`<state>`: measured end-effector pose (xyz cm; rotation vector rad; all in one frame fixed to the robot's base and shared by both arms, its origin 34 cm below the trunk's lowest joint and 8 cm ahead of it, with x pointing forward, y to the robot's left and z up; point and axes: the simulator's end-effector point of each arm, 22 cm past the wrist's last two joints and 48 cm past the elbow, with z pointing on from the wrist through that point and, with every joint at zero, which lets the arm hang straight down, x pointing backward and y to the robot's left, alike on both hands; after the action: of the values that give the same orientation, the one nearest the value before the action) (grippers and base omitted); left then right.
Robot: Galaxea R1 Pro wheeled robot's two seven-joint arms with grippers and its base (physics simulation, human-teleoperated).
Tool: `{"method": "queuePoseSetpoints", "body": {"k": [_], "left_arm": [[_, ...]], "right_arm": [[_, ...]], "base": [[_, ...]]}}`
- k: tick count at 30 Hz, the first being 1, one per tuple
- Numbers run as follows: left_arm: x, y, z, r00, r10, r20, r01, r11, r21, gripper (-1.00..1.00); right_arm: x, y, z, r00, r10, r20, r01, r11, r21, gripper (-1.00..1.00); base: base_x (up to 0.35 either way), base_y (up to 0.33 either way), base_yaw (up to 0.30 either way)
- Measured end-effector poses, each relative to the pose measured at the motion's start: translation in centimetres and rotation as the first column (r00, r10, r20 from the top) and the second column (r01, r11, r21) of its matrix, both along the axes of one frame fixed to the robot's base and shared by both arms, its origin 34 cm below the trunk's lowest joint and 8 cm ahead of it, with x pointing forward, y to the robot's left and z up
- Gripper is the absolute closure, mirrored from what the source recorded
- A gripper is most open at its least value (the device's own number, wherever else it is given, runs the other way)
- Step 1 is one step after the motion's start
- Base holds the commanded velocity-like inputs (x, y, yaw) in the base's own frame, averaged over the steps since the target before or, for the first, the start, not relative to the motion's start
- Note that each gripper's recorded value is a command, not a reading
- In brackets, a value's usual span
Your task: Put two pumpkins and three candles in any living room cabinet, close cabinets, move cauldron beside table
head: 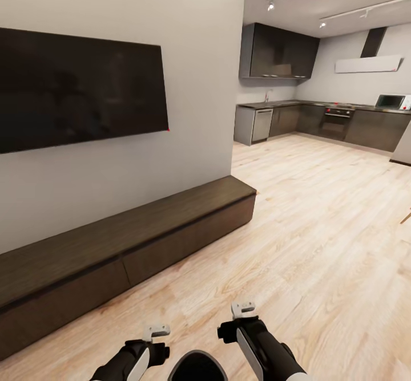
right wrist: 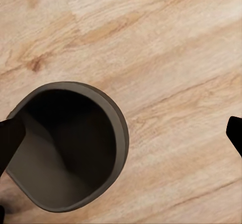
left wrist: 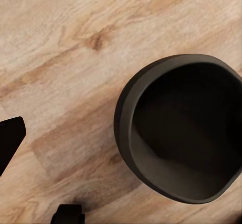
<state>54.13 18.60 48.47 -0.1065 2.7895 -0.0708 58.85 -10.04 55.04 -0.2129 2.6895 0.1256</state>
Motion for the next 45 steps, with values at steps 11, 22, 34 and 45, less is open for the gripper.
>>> {"method": "queuePoseSetpoints", "body": {"k": [11, 22, 34, 45], "left_arm": [[-0.4, -0.1, -1.8, 1.000, 0.002, 0.000, -0.002, 1.000, -0.003, -1.00], [-0.5, -0.6, -2.7, 1.000, -0.003, 0.004, 0.003, 1.000, -0.008, -1.00], [-2.7, -0.7, -6.3, 1.000, -0.014, -0.027, 0.014, 1.000, -0.003, -1.00], [-2.7, -0.7, -8.4, 1.000, -0.012, -0.012, 0.012, 1.000, -0.002, -1.00]], "right_arm": [[-1.8, -0.3, -3.9, 1.000, -0.007, -0.004, 0.007, 1.000, -0.002, -1.00], [-1.8, -0.1, -4.8, 1.000, -0.004, 0.006, 0.004, 1.000, 0.008, -1.00], [-2.5, 0.2, -7.5, 1.000, 0.016, 0.007, -0.016, 1.000, 0.006, -1.00], [-2.8, 0.4, -9.6, 1.000, 0.025, 0.010, -0.025, 1.000, 0.003, -1.00]], "base": [[0.000, 0.000, 0.000], [0.000, 0.000, 0.000], [0.000, 0.000, 0.000], [0.000, 0.000, 0.000]]}}
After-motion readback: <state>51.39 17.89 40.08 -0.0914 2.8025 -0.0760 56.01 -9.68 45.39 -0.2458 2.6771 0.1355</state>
